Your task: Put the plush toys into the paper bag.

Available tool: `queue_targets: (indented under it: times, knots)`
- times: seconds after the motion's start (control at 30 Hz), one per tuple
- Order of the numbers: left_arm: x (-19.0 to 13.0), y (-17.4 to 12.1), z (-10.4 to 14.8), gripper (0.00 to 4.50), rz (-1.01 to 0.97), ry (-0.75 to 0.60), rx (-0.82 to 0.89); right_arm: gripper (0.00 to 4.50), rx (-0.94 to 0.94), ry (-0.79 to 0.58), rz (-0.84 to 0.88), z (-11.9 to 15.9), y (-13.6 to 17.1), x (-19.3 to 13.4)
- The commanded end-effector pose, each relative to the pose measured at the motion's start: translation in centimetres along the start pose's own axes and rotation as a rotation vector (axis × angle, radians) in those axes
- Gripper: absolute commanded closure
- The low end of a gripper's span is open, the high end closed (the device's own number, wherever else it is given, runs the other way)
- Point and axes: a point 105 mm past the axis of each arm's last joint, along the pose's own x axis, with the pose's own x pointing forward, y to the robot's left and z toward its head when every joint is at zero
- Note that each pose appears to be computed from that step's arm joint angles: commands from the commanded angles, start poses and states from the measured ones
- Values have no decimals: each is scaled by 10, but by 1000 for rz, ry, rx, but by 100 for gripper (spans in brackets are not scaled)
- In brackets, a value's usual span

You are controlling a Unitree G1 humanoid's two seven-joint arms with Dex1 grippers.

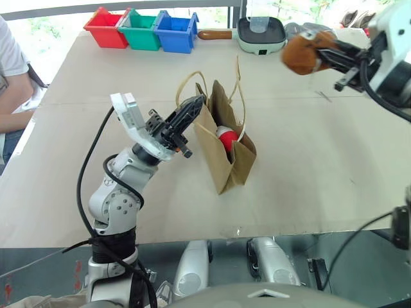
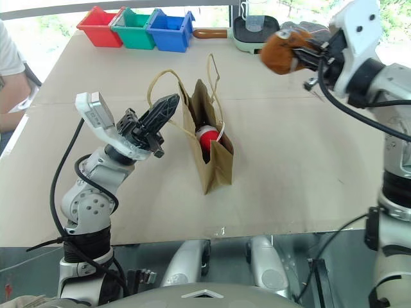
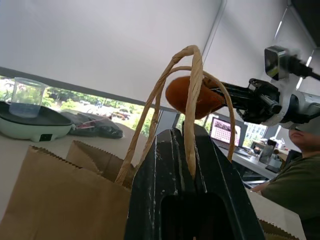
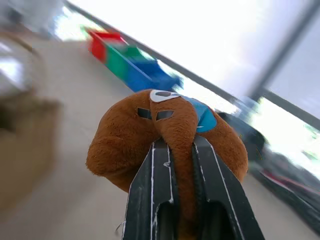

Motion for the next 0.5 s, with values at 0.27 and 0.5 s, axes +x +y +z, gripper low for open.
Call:
queue_targets:
  times: [0.27,0.5]
  knots:
    - [14,-10,13,450,-69,-56,22,448,95,-223,275,55,81,40]
    - [4,-6,28,450,0,-162,-5,448,7,-8,287,-2,83,38]
